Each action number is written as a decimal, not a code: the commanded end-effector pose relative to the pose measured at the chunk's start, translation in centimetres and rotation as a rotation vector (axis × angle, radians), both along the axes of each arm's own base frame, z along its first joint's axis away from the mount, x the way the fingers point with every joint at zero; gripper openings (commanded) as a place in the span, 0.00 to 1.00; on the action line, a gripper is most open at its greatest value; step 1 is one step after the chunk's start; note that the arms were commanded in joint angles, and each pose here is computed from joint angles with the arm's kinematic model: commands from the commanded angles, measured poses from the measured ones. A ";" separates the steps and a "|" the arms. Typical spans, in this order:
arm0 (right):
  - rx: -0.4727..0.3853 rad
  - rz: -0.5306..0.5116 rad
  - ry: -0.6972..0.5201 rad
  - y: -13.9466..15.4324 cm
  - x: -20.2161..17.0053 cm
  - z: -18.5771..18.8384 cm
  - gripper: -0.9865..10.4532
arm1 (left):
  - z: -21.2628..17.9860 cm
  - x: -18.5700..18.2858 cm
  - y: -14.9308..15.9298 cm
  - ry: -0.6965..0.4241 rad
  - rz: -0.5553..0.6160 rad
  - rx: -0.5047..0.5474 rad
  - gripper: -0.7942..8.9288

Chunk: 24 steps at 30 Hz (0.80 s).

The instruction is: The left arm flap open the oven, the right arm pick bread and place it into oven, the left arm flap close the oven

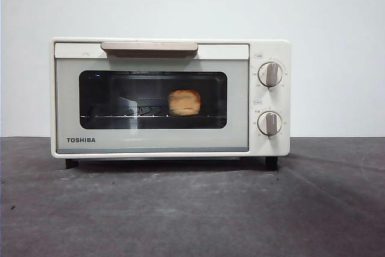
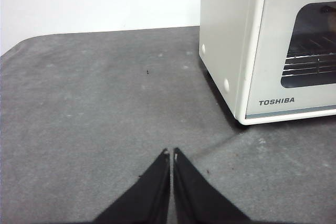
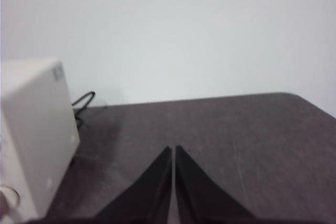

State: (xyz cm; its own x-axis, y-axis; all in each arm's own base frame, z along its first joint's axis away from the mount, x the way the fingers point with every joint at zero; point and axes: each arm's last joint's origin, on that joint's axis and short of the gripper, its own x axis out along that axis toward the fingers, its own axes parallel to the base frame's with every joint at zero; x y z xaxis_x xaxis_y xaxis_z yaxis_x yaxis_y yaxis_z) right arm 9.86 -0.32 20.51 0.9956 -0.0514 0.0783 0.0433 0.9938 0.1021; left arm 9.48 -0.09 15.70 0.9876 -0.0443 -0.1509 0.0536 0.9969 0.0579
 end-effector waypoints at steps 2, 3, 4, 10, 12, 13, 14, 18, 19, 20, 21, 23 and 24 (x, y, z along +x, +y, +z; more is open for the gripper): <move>-0.011 -0.013 -0.012 -0.1 -0.1 -1.2 0.09 | -0.7 0.1 0.0 0.024 0.001 0.012 0.10; -0.010 -0.014 -0.011 -0.1 -0.2 -1.6 0.09 | -0.7 0.1 0.0 0.024 0.001 0.012 0.10; -0.010 -0.014 -0.009 -0.1 -0.2 -1.9 0.09 | -0.7 0.1 0.0 0.024 0.001 0.012 0.10; -0.002 -0.016 0.047 -0.1 -0.1 -3.6 0.09 | -0.7 0.1 0.0 0.024 0.001 0.012 0.10; -0.002 -0.016 0.068 -0.1 -0.1 -3.8 0.09 | -0.7 0.1 0.0 0.024 0.001 0.012 0.10; -0.002 -0.016 0.080 -0.1 -0.1 -3.9 0.09 | -0.7 0.1 0.0 0.024 0.001 0.012 0.10; -0.002 -0.016 0.091 -0.1 -0.1 -4.0 0.09 | -0.7 0.1 0.0 0.024 0.001 0.012 0.10; 0.002 -0.015 0.189 -0.1 -0.2 -5.0 0.09 | -0.7 0.1 0.0 0.024 0.001 0.012 0.10; 0.002 -0.015 0.219 -0.1 -0.2 -5.3 0.09 | -0.7 0.1 0.0 0.024 0.001 0.012 0.10; 0.003 -0.015 0.243 -0.1 -0.3 -5.5 0.09 | -0.7 0.1 0.0 0.024 0.001 0.012 0.10; 0.004 -0.014 0.260 -0.1 -0.3 -5.7 0.09 | -0.7 0.1 0.0 0.024 0.001 0.012 0.10; 0.005 -0.012 0.258 -0.1 -0.3 -5.7 0.09 | -0.7 0.1 0.0 0.024 0.001 0.012 0.10; 0.005 -0.011 0.259 -0.1 -0.3 -5.7 0.09 | -0.7 0.1 0.0 0.024 0.001 0.012 0.10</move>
State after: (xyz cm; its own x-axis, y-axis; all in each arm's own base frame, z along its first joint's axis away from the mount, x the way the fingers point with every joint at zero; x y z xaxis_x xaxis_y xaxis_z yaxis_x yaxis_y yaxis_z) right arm 9.57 -0.41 15.23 0.9852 -0.0602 -0.1604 0.0761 0.9925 0.0953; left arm 9.48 -0.09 15.70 0.9876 -0.0443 -0.1509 0.0536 0.9969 0.0579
